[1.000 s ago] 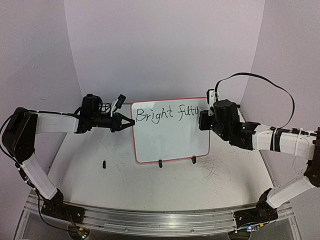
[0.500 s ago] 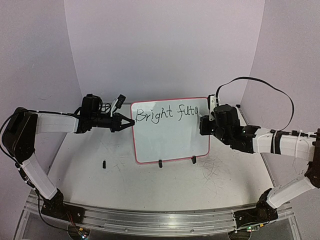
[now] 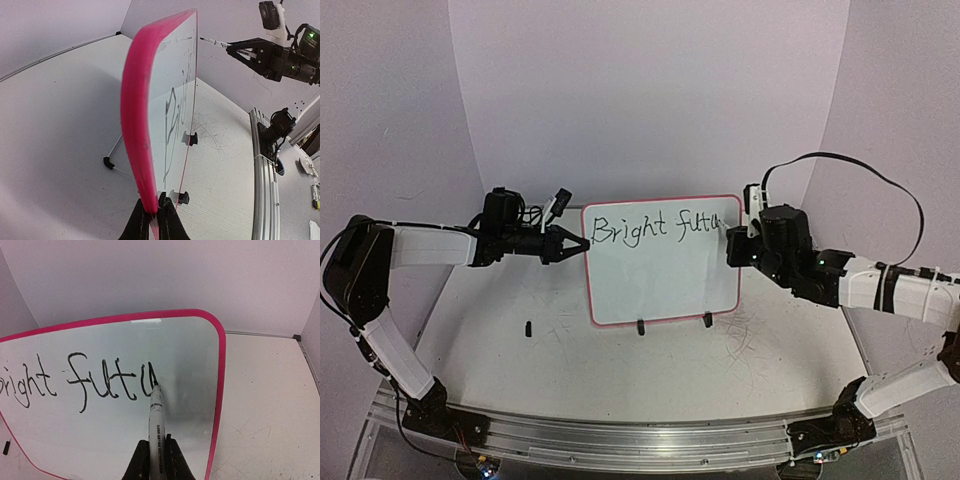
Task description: Write a sentence on the whiteboard
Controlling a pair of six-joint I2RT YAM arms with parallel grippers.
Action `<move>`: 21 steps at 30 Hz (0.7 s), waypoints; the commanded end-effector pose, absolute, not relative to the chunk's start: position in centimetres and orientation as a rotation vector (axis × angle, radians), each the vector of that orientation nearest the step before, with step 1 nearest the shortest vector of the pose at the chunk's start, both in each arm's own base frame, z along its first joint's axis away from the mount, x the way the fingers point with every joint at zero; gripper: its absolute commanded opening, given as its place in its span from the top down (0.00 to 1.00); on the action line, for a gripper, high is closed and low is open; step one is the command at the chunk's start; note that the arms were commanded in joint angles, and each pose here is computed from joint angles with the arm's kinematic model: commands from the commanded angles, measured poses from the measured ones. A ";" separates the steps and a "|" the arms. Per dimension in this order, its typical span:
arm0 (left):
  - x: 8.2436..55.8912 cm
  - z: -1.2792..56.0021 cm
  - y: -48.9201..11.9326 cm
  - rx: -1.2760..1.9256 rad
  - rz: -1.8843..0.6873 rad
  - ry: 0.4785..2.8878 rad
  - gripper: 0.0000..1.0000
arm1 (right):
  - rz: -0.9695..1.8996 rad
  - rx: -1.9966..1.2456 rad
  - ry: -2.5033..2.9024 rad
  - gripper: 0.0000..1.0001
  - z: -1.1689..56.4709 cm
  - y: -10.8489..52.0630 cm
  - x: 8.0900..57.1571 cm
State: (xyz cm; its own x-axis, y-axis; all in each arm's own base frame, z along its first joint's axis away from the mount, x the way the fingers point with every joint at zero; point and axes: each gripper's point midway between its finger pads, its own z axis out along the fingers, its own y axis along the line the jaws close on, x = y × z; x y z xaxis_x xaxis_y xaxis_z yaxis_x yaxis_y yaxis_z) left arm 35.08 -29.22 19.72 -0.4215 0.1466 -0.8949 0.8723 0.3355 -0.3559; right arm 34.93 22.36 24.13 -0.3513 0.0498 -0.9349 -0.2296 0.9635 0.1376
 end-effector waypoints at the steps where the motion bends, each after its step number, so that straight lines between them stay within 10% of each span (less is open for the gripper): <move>1: 36.1 23.5 -28.9 0.939 -1.024 1.643 1.00 | 0.331 -0.131 1.836 1.00 26.6 21.7 34.2; 21: 36.1 23.4 -28.9 0.938 -1.026 1.647 1.00 | 0.251 -0.115 1.835 1.00 26.7 22.1 37.0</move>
